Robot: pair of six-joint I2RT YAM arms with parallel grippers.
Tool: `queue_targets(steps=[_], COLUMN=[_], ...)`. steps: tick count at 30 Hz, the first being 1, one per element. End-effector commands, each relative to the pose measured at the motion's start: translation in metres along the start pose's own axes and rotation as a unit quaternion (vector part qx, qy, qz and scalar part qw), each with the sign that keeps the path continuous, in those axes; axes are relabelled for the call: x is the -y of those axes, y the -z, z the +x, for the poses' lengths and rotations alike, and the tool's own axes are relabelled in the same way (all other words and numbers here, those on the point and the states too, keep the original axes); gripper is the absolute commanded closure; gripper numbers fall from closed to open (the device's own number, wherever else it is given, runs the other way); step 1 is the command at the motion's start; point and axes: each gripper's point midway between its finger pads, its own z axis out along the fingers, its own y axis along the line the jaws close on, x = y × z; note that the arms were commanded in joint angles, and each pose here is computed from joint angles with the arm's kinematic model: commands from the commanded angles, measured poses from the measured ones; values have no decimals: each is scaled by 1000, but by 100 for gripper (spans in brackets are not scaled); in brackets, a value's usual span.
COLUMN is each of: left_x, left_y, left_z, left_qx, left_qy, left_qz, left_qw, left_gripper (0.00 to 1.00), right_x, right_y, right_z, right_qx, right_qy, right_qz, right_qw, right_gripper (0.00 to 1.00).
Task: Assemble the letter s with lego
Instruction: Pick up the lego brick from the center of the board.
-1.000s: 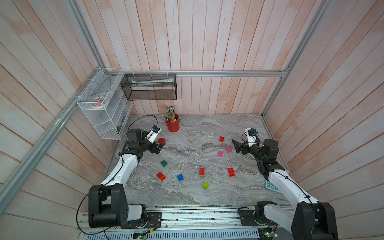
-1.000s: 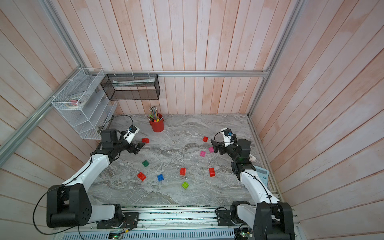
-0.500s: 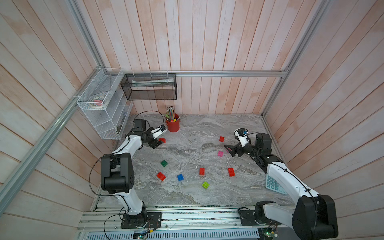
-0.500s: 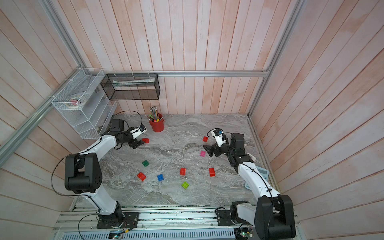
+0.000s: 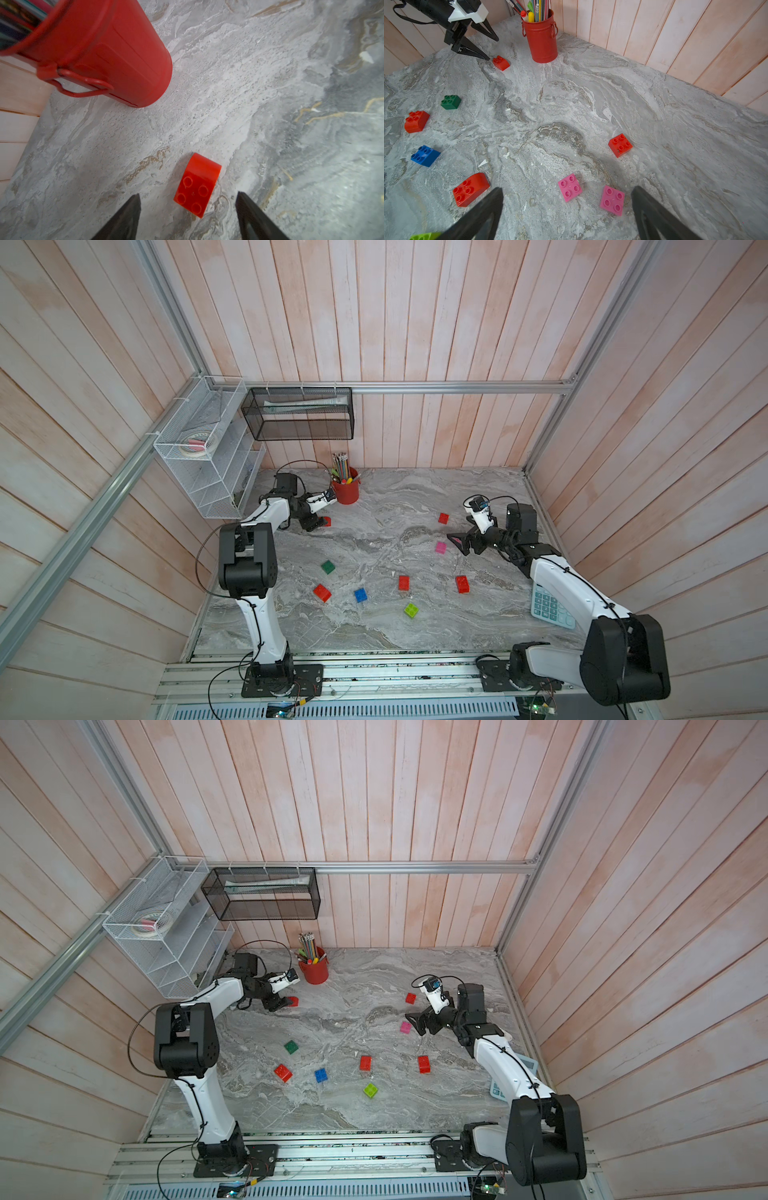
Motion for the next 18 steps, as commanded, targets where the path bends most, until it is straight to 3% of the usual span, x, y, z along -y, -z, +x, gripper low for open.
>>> queue_targets(steps=[1, 10, 18], left_x=[5, 5, 6], left_y=[-9, -24, -31], left_z=[7, 12, 12], left_qx=[-8, -10, -7], left_qy=[-2, 2, 6], left_qz=[21, 34, 44], left_qw=[1000, 999, 999], left_gripper=[26, 29, 41], right_x=[-3, -2, -1], right_y=[-1, -5, -6], right_z=[-1, 7, 13], right_qx=[-11, -24, -34], right_qy=[2, -2, -1], right_qz=[-13, -13, -12], right_qw=[1000, 1000, 999], right_gripper=[2, 2, 2])
